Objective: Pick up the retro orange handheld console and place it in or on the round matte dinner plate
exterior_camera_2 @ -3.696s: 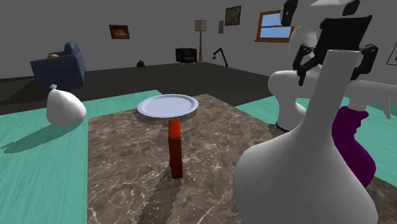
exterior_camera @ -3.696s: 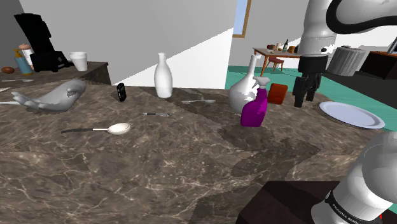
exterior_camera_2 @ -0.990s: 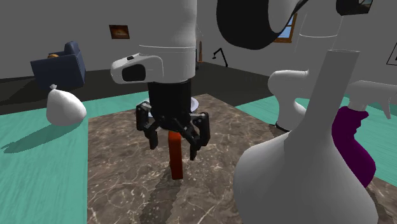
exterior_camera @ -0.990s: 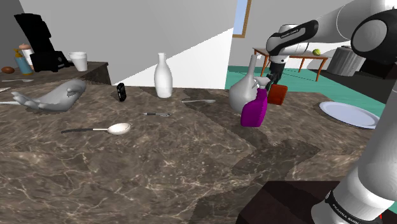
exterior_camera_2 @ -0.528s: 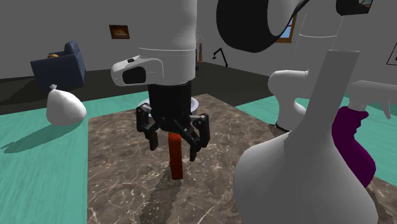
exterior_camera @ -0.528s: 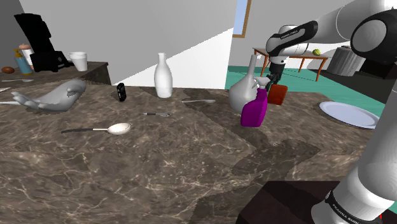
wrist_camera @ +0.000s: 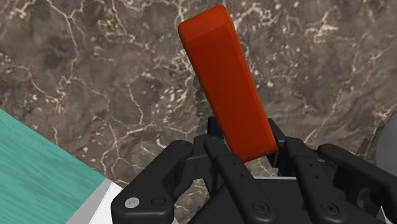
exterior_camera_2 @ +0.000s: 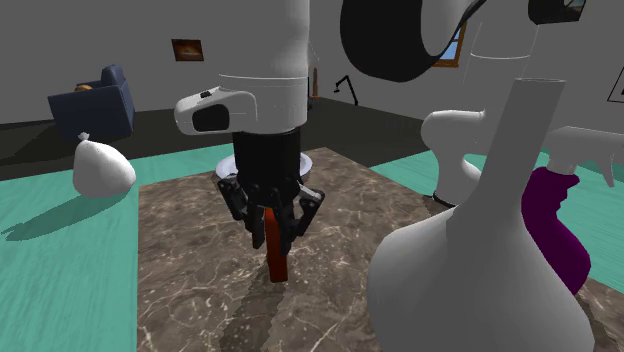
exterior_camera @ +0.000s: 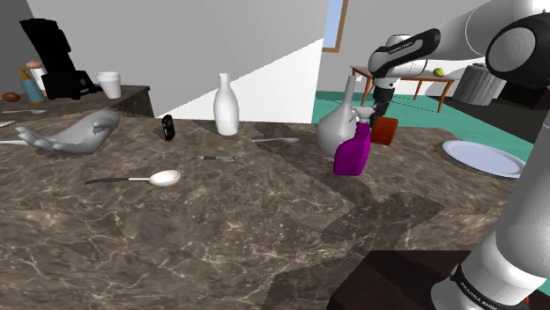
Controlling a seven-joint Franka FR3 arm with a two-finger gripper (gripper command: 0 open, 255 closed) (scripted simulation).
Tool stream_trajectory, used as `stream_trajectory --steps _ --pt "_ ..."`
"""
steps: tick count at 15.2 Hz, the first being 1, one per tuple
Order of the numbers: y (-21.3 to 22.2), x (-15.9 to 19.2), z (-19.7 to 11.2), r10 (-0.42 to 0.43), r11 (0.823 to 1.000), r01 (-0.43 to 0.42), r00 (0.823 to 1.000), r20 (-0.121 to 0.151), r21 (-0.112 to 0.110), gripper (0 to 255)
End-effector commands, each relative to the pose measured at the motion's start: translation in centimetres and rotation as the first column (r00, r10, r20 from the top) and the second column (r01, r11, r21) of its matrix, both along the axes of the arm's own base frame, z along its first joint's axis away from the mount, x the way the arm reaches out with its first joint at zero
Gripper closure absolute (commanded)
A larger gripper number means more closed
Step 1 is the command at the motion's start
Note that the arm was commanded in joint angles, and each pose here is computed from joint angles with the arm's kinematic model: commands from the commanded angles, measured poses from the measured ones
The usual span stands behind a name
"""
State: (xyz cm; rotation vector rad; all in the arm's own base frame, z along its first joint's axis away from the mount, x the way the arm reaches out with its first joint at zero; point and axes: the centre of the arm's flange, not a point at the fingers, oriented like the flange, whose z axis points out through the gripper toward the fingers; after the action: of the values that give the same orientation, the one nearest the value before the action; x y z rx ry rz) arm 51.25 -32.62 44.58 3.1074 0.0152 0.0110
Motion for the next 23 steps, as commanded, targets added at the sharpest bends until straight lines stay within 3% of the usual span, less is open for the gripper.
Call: stream_trajectory --steps 1,17,18,19,20,21,22,23 --pt "0.0 0.0 0.0 -0.001 1.0 0.001 1.0 -0.001 0.0 255" --pt "0.0 0.0 7.9 -0.001 1.0 0.001 1.0 -0.001 0.0 255" --pt "-0.1 -0.1 7.4 -0.001 1.0 0.001 1.0 0.0 0.0 255" --pt "-0.1 -0.1 7.4 -0.001 1.0 0.001 1.0 0.0 0.0 0" --pt "-0.9 -0.5 6.2 0.126 0.992 -0.126 0.992 -0.007 0.023 0" --pt "-1.8 -0.7 5.1 0.251 0.967 -0.25 0.968 -0.011 0.046 0" --pt "-2.7 -0.8 3.9 0.371 0.927 -0.37 0.928 -0.012 0.07 0" --pt "-3.5 -0.8 2.7 0.486 0.871 -0.483 0.874 -0.01 0.094 0"
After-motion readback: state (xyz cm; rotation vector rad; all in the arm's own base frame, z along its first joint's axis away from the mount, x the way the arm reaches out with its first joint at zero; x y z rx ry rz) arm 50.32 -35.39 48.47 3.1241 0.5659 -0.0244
